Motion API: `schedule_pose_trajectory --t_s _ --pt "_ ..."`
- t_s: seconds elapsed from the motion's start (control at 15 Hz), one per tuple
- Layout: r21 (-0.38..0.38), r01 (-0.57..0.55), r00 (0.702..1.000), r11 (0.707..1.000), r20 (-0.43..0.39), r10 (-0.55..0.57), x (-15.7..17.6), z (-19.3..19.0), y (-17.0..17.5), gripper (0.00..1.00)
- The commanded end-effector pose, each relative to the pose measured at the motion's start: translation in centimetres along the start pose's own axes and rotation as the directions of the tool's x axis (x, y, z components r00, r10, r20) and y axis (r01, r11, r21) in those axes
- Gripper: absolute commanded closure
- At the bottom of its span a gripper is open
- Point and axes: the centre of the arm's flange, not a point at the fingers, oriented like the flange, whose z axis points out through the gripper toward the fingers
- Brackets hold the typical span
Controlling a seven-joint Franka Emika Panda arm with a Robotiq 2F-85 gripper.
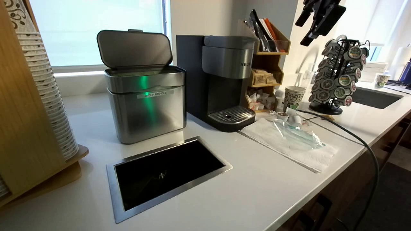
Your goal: Remove the cup off of the coffeemaker, then open the lid of the coffeemaker
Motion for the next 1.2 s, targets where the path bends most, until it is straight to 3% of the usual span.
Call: schedule_pose_trajectory --t_s 0.0,0.07,0.13,0.4,1.13 --pt "-0.003 0.004 1.0 1.0 0.002 -0.004 0.0 0.0 0.1 0.0" --pt "-0.005 0.007 1.0 1.0 0.003 -0.007 0.0 0.0 0.1 0.0" --pt "-0.101 0.046 0.999 0.994 0.025 -0.043 0.3 0.6 0.3 0.0" --pt "-0.237 0.15 0.988 0.96 0.003 -0.153 1.3 1.8 0.7 0.0" --pt "-0.273 0.185 0.956 0.944 -0.17 -0.237 5.3 5.3 -0.9 0.0"
